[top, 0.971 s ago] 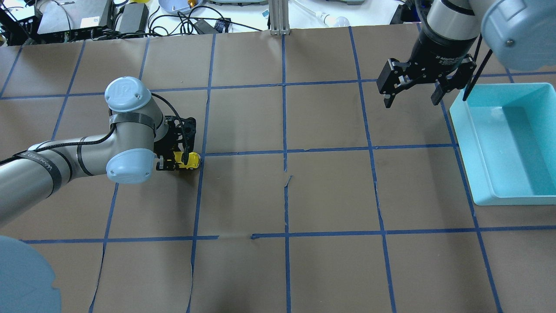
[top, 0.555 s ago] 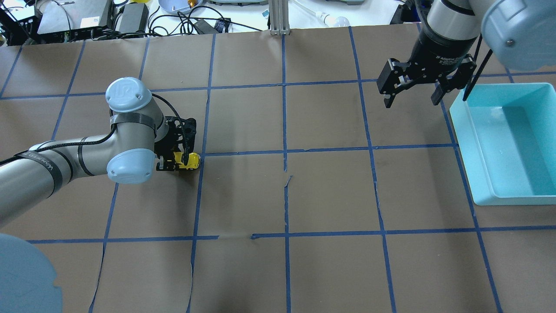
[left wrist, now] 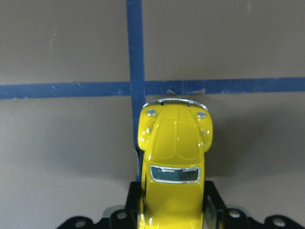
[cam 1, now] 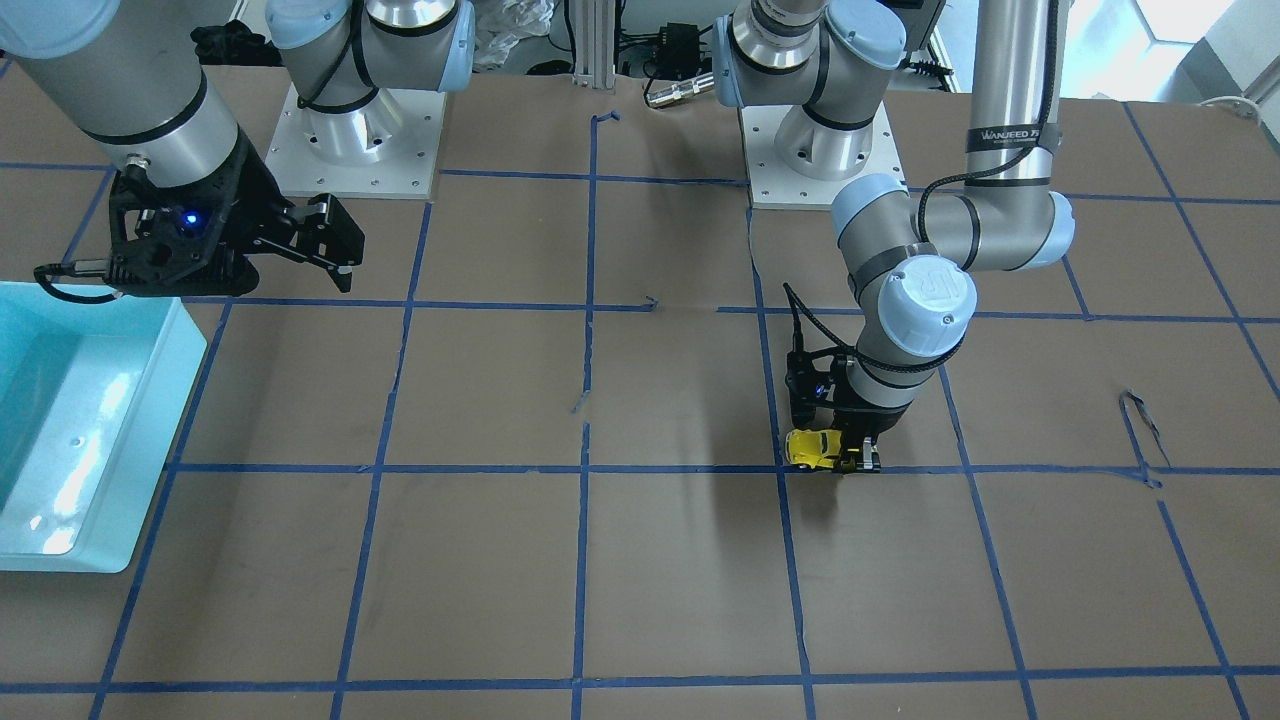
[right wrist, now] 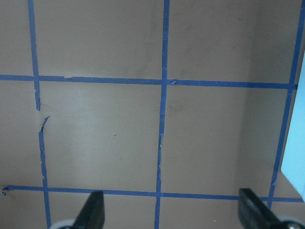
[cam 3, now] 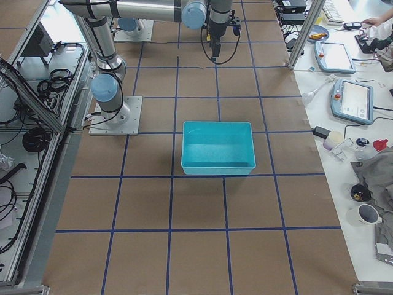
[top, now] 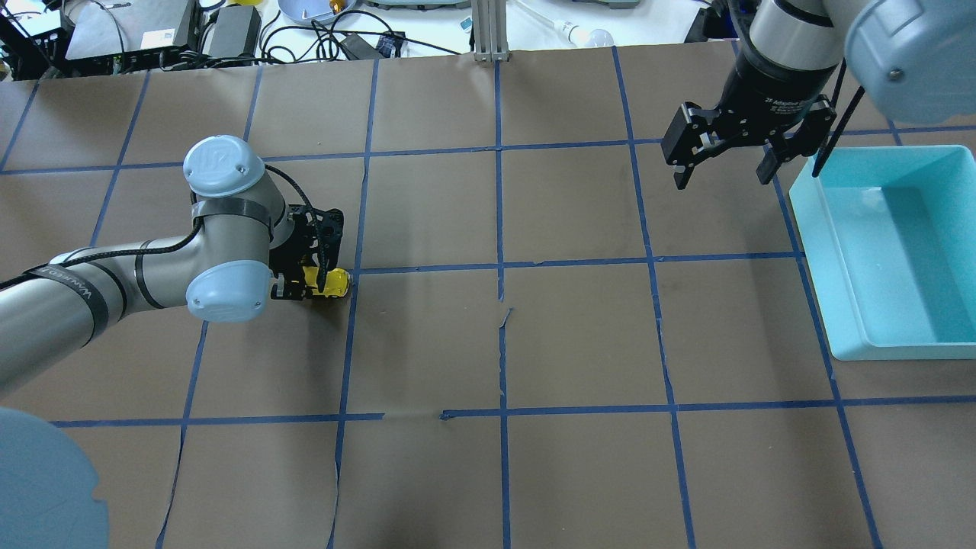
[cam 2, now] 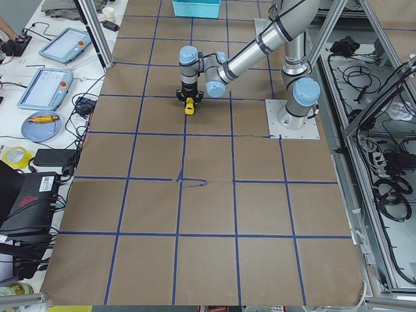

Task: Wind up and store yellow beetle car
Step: 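Press the car down with the left gripper and drag it backward along the table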

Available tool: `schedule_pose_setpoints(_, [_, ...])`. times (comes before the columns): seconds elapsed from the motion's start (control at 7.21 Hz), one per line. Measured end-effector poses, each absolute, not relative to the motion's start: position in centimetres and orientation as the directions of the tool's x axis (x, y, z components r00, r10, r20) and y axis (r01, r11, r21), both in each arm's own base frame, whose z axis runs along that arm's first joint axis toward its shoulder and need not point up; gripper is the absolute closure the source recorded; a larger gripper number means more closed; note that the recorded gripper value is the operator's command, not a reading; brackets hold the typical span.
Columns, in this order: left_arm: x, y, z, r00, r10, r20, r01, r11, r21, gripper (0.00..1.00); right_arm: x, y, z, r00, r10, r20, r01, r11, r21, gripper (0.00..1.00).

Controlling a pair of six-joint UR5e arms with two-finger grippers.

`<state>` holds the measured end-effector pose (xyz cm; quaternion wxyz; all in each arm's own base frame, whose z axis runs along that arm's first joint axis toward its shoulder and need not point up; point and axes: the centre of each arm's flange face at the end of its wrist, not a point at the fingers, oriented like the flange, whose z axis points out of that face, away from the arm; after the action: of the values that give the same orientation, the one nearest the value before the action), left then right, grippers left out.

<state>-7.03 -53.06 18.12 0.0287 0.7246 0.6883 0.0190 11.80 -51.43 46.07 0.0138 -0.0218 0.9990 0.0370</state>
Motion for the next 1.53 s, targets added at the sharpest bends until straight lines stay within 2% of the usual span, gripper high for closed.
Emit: schedule_pose_setpoints(1.53, [3.9,-53.6,18.4,0.103,0.995,-0.003,0.992,-0.103,0.068,0.93,11.8,-51.4,46.1,-0.999,-0.042,-0.03,-0.044,0.996,0.074,0.0])
